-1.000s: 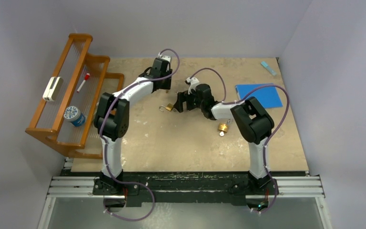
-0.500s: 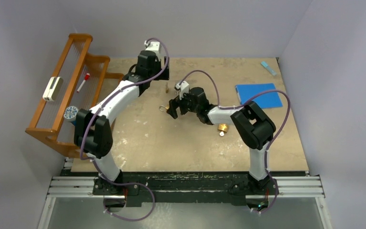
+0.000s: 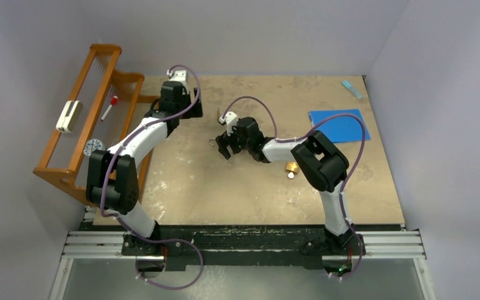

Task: Lock with the key
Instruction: Pick up the lock from the center of the board.

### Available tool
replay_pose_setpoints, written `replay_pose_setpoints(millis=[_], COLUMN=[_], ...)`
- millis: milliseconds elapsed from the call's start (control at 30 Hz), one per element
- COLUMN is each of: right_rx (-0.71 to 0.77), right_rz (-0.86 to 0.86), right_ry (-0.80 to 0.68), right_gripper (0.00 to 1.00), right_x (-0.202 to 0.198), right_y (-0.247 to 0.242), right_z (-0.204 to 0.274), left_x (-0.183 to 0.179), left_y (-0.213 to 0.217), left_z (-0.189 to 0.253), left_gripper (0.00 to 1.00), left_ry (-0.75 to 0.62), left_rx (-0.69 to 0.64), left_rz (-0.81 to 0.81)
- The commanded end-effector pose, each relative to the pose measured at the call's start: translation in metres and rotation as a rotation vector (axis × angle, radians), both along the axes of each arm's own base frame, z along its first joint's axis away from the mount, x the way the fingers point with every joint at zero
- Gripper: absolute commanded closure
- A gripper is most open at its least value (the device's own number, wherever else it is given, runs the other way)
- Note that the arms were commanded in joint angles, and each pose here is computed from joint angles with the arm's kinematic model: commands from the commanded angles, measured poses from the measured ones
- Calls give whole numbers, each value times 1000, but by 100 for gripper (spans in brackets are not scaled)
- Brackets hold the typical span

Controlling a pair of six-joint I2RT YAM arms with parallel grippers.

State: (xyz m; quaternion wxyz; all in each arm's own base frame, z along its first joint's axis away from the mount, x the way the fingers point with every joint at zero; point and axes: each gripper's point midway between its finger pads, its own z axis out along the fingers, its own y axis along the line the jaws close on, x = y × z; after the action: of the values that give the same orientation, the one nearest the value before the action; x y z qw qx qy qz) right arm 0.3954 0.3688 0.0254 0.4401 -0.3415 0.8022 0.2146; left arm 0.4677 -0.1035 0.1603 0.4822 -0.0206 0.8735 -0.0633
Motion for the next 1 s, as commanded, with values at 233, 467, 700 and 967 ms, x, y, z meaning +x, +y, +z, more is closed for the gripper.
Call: replay_pose_setpoints(millis=[233,467,700,967], right_rx=[1,-25,-69,129], right_rz=[34,43,27,79], right_ry=[-63,-41,-22,94], right_gripper=[32,42,83,100], right_x=[23,18,15,-9], right_y=[18,14,6,5], right_z=[13,3,-7,37], left_x=[3,2,4,-23], left_y=[7,14,11,-41], left_z=[43,42,39,21], left_gripper=[14,14,14,15], left_ry=[-135,-137,-154,-178], left_rx=[-60,-70,-89,-165], left_rz=[-10,-7,-43,-438])
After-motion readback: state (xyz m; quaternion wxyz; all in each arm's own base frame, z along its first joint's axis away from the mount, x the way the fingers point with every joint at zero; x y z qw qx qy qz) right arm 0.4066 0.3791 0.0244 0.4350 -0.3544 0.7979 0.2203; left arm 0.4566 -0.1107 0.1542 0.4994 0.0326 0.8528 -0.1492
